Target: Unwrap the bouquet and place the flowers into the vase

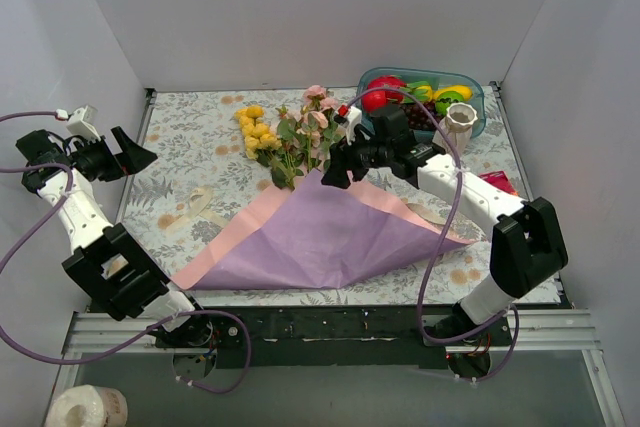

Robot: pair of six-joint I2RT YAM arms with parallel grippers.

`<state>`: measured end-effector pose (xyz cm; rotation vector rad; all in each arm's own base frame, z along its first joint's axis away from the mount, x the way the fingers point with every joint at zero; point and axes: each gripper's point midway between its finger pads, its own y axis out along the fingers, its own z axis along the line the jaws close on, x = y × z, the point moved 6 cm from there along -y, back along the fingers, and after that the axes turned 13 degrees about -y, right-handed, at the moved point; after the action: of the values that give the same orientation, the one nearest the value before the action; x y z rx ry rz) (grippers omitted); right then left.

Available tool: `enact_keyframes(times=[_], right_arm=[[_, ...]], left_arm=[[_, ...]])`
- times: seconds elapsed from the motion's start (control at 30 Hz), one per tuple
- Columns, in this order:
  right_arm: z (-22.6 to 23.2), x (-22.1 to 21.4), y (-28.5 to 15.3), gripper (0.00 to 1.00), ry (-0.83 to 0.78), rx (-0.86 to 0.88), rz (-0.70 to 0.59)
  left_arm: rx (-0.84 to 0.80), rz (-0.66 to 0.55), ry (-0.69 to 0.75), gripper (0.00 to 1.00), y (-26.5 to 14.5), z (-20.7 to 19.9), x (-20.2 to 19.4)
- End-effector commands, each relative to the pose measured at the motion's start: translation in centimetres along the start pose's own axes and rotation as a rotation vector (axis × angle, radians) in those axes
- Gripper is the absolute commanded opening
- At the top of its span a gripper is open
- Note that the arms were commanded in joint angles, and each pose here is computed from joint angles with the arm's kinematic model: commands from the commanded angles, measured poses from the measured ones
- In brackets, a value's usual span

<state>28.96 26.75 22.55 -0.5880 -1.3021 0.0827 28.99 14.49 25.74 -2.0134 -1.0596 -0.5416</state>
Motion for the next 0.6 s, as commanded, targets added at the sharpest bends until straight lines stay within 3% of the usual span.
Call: enact_keyframes(times=[0.0, 0.33, 0.57], right_arm=[[-1.4, -2.8, 1.4, 0.74, 0.026, -0.056, 0.092], [-6.2, -5.6, 5.3, 0.76, 0.049, -0.091, 0.215], [-6.7, -6.9, 7.1, 0.69, 0.087, -0.028, 0.224]], left_arm=[[-0.023, -0.041, 0.051, 0.98, -1.2, -1.8, 0.6], [-0.025, -0.036, 0.057, 0.98, -1.2, -1.8, 0.4], [-0.017, -0.027, 0.056, 0.98, -0.8, -1.1, 0.6]])
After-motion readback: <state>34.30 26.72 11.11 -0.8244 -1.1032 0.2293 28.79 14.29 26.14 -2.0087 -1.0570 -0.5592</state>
